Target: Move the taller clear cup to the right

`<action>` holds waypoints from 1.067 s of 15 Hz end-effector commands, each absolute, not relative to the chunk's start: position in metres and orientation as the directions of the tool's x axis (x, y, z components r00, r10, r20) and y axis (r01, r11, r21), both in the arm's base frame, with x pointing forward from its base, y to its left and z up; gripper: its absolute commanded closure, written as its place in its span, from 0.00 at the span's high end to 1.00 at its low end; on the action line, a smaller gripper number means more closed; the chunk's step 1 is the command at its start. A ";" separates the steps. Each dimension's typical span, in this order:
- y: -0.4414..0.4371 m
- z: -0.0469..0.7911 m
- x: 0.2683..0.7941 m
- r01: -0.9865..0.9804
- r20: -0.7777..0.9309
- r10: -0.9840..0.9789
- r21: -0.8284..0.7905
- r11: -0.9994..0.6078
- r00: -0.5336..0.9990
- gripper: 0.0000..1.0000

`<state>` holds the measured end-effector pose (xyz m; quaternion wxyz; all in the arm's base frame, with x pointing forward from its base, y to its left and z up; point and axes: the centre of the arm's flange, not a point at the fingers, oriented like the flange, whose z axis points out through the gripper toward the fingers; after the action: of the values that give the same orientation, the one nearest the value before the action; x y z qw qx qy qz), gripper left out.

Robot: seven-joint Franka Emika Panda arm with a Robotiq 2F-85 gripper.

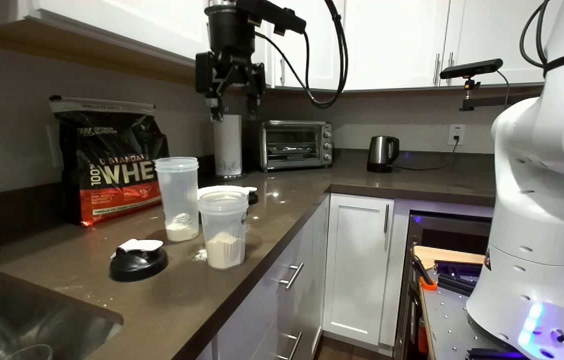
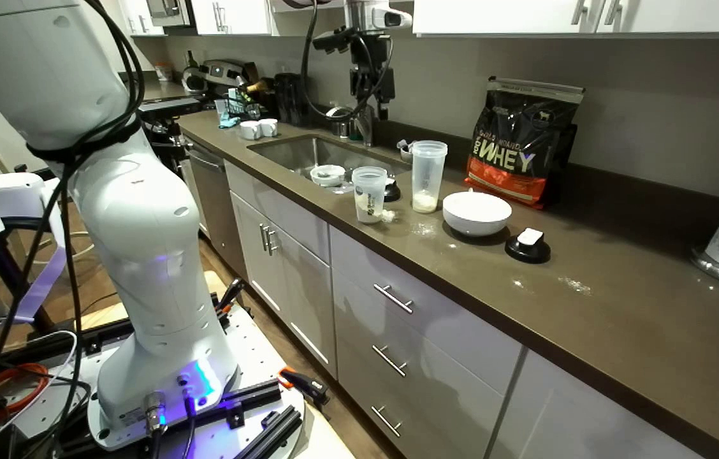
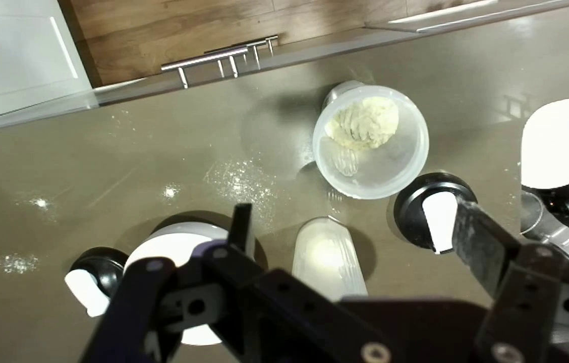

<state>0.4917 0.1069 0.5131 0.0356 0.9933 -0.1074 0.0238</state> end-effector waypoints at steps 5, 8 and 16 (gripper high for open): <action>0.118 0.496 0.509 -0.280 0.160 -0.265 0.079 -0.957 0.951 1.00; 0.119 0.500 0.538 -0.354 0.268 -0.331 0.041 -0.934 0.905 1.00; 0.083 0.496 0.600 -0.460 0.320 -0.424 0.042 -0.887 0.847 1.00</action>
<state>0.5714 0.0925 0.4989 0.0507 0.9641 -0.2086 0.1565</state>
